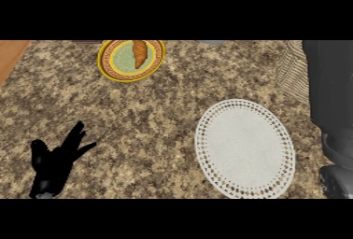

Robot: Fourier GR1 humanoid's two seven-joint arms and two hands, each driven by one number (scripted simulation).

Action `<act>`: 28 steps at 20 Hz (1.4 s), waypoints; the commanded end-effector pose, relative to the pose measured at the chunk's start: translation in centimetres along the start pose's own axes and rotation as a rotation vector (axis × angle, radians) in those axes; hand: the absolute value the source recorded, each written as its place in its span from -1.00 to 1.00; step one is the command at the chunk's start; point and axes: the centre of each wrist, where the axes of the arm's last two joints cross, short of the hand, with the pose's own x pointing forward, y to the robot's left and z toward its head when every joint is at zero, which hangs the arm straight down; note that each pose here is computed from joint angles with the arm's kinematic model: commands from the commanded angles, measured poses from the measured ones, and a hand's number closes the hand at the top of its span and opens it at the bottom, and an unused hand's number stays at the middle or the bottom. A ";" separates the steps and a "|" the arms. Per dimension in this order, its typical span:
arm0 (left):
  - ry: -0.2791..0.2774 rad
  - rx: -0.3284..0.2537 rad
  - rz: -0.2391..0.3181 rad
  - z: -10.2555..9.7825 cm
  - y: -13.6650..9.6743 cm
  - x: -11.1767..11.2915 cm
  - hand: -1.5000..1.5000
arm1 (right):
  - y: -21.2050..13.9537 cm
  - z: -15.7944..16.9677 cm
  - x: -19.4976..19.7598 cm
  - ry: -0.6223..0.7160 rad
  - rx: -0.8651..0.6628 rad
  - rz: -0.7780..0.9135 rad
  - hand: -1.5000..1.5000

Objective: Pick the tomato from the placemat and place it in the basket

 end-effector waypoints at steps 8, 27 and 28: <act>0.155 -0.008 0.007 1.3 0.3 -2.4 0.00 | -2.1 -8.3 -4.0 0.145 -0.019 0.093 1.00; 0.145 0.003 -0.003 0.1 -0.7 -2.2 0.00 | 0.3 -13.6 -17.9 0.257 -0.025 -0.158 1.00; 0.140 0.015 -0.016 0.5 0.6 -3.1 0.00 | 0.4 -13.1 -16.9 0.254 -0.017 -0.135 1.00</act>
